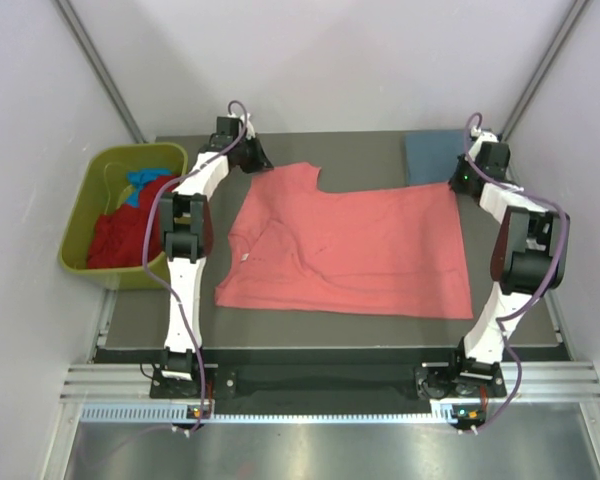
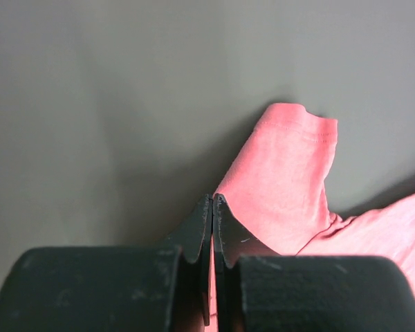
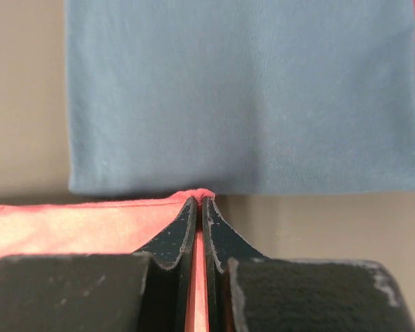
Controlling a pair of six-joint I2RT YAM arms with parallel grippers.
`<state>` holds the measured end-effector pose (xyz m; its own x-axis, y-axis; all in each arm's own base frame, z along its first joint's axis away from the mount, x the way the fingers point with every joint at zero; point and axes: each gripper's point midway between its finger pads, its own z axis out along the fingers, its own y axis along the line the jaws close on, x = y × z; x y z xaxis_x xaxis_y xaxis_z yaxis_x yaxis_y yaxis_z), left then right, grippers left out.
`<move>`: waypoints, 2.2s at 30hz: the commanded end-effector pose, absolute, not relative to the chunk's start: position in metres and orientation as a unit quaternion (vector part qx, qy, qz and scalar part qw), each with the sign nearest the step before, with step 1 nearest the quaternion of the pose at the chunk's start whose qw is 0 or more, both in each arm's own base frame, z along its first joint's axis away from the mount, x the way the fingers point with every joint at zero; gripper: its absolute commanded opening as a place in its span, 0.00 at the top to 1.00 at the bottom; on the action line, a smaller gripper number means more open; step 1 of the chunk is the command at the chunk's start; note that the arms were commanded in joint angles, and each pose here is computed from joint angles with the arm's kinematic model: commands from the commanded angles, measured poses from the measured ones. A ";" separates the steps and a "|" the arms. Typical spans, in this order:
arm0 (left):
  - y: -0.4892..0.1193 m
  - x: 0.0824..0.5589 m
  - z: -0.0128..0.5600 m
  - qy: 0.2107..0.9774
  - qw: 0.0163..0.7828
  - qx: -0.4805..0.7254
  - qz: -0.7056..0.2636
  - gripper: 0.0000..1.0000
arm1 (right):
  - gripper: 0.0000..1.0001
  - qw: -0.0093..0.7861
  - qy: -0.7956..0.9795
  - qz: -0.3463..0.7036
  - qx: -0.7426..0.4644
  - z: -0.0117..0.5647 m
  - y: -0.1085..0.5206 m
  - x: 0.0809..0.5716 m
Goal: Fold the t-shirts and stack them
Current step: Fold the tshirt
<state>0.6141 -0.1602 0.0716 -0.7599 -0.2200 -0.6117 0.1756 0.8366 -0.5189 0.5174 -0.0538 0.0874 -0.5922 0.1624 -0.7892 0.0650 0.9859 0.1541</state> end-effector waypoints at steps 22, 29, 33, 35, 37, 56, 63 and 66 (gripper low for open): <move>-0.140 0.544 0.171 0.859 0.411 0.005 -0.304 1.00 | 1.00 0.567 0.808 0.040 0.155 0.147 -0.077 0.486; -0.138 0.493 0.165 0.869 0.387 -0.010 -0.309 1.00 | 1.00 0.550 0.807 0.032 0.215 0.142 -0.081 0.454; -0.134 0.466 0.161 0.878 0.370 -0.020 -0.304 1.00 | 1.00 0.545 0.794 0.009 0.268 0.143 -0.091 0.429; -0.132 0.452 0.159 0.880 0.368 -0.021 -0.299 1.00 | 1.00 0.542 0.795 0.011 0.272 0.137 -0.089 0.421; -0.131 0.441 0.161 0.882 0.364 -0.021 -0.298 1.00 | 1.00 0.534 0.800 0.014 0.275 0.132 -0.087 0.415; -0.135 0.328 0.118 0.923 0.240 -0.070 -0.293 1.00 | 1.00 0.475 0.821 -0.008 0.317 0.096 -0.082 0.352; -0.129 0.304 0.092 0.938 0.205 -0.071 -0.271 1.00 | 0.91 0.453 0.822 -0.004 0.344 0.075 -0.077 0.327; -0.131 0.295 0.088 0.940 0.196 -0.062 -0.273 1.00 | 0.91 0.446 0.826 -0.005 0.345 0.073 -0.075 0.317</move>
